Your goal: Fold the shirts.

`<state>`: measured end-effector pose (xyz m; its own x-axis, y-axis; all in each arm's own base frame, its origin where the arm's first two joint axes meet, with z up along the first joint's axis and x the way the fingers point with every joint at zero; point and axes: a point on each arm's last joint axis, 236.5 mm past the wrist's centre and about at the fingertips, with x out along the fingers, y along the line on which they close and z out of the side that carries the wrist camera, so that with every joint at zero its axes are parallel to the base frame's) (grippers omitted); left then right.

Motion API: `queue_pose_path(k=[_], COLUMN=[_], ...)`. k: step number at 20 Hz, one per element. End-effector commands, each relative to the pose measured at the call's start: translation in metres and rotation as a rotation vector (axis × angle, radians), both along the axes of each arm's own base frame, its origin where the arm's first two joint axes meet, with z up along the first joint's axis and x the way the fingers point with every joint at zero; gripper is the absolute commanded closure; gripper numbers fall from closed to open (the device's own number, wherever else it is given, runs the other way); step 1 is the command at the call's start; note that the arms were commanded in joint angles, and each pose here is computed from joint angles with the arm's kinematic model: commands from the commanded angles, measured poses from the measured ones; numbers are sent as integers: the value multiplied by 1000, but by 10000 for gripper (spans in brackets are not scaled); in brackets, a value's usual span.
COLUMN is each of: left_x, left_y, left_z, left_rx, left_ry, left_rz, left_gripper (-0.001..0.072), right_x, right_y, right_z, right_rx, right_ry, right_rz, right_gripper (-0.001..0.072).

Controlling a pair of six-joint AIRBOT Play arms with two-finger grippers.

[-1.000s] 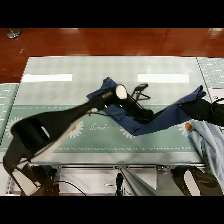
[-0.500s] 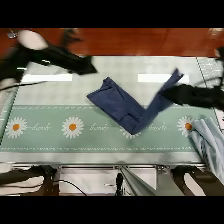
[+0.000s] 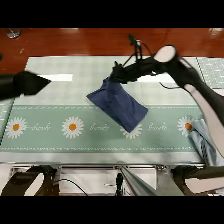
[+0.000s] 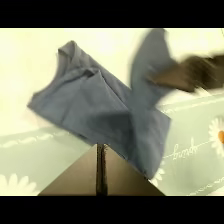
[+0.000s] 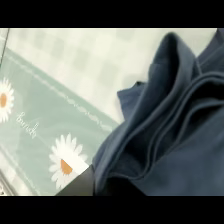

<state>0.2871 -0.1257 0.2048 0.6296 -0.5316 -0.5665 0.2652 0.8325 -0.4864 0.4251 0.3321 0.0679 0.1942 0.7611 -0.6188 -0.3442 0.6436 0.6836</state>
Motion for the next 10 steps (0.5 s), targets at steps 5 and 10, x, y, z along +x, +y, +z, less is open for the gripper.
queue_pose_path(k=[5,10], left_x=[-37,-24], left_y=[-10,-4], left_z=[-50,-64], left_rx=[-102,-114], left_ry=[98,93], left_rz=[21,68], left_gripper=[686,686], right_x=[48,22], right_y=[38,-12], right_z=[-29,2], right_rx=[74,57], right_ry=[75,149], right_rz=[-72,28], right_gripper=[138,84])
